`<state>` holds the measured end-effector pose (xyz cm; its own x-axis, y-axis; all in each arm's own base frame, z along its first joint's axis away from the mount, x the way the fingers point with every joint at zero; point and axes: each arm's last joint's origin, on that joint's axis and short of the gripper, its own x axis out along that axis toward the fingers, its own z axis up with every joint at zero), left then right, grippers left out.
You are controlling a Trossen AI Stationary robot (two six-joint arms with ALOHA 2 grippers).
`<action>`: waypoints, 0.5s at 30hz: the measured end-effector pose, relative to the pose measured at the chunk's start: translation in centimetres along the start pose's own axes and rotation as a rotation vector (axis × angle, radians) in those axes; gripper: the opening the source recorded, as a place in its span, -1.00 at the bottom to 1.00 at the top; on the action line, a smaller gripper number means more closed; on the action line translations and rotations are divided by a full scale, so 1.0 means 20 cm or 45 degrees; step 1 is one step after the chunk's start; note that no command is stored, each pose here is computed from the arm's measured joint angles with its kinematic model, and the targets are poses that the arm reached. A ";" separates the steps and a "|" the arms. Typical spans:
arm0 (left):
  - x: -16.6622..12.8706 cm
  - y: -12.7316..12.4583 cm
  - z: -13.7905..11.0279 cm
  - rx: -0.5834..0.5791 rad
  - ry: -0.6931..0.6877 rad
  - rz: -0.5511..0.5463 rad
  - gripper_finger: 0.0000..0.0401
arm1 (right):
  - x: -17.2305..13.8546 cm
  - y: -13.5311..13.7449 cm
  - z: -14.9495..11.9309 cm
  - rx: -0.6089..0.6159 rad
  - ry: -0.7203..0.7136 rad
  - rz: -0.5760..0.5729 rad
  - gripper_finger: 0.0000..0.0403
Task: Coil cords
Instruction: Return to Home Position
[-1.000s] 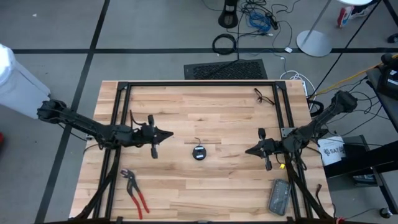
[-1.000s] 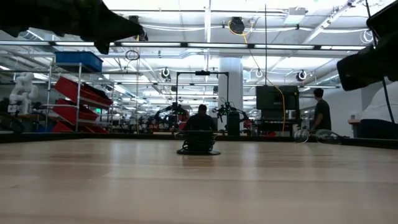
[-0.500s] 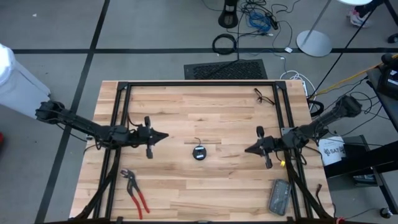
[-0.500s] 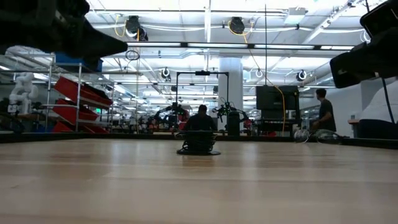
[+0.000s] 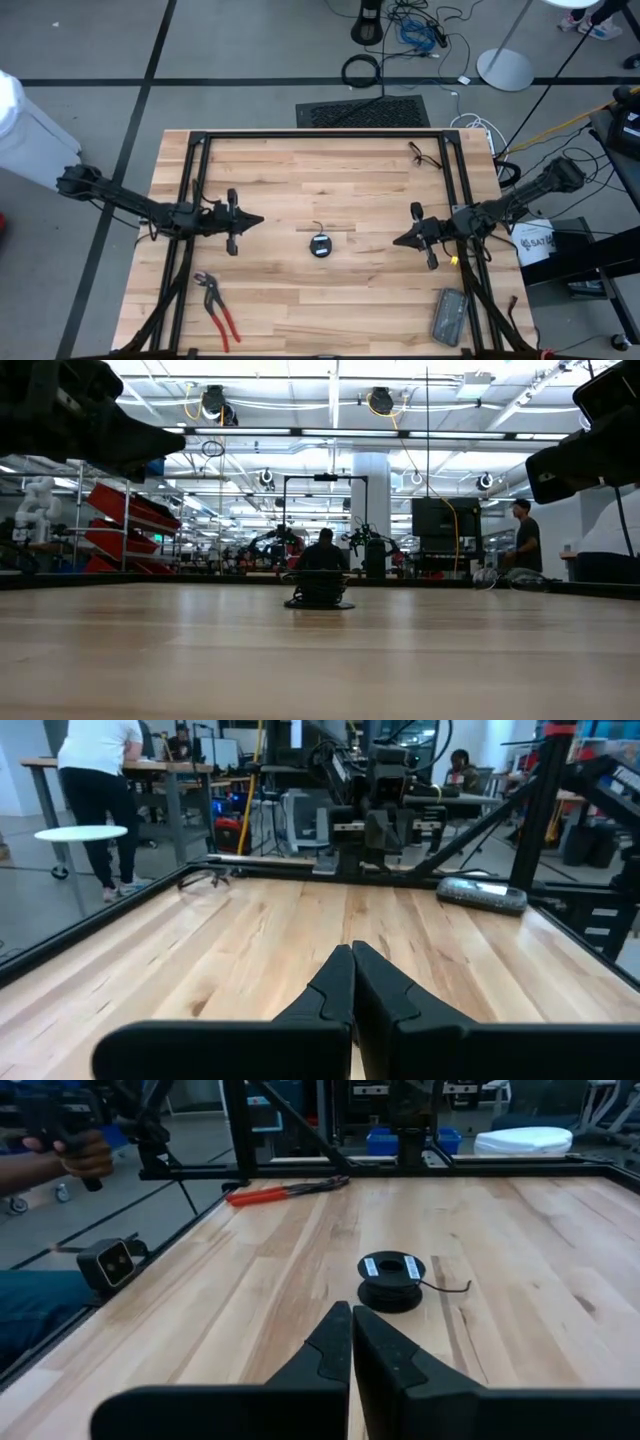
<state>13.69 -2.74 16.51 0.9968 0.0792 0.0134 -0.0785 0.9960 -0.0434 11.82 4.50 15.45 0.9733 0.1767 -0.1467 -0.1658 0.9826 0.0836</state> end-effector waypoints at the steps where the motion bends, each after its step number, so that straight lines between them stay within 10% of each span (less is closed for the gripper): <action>1: 0.00 0.00 0.00 0.002 -0.003 -0.003 -0.99 | 0.00 0.00 0.00 0.005 -0.003 0.002 -1.00; 15: -0.06 0.02 0.02 0.027 0.000 -0.003 -0.99 | -0.02 0.00 0.02 0.012 -0.051 0.041 -1.00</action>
<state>12.37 -2.38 16.89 0.9969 0.0770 0.0137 -0.0766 0.9968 -0.0221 11.59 4.42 15.94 0.9730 0.2057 -0.1045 -0.1959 0.9758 0.0968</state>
